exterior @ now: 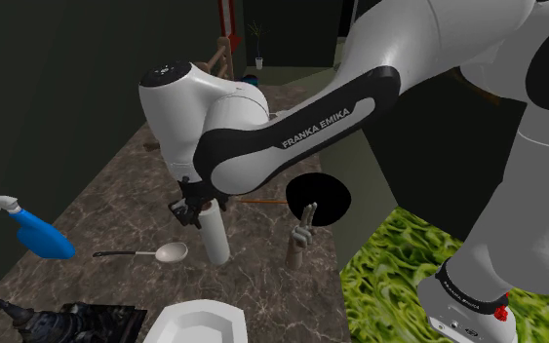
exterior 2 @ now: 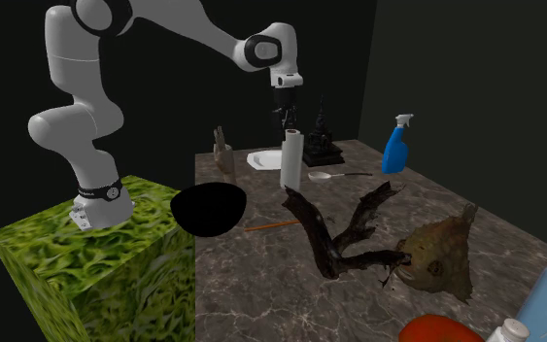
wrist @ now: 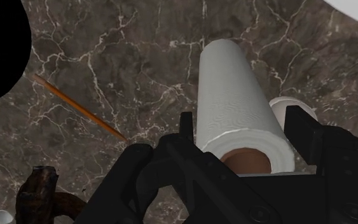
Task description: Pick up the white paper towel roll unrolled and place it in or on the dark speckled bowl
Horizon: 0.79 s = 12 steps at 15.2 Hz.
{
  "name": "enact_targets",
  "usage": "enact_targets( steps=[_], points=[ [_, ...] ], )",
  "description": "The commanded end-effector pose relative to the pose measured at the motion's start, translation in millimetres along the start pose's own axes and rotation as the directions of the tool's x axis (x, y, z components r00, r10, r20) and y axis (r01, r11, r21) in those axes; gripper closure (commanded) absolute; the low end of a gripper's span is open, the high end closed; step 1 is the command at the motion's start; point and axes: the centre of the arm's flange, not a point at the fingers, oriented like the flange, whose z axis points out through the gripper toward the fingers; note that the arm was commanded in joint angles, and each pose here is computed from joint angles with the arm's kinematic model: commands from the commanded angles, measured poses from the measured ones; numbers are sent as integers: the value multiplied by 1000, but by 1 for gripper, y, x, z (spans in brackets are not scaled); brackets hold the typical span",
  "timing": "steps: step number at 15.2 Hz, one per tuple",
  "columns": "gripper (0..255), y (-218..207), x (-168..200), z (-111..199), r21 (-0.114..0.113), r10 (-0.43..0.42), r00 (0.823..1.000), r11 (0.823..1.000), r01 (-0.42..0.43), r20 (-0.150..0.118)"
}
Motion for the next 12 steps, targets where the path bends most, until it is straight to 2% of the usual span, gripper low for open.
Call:
enact_targets(
  steps=[1, 12],
  points=[
    [255, 1, 1, -9, 0, 0, 1000, 1000, 0, 0],
    [255, 5, 7, -67, 0, 0, 1000, 1000, 0, 0]
  ],
)
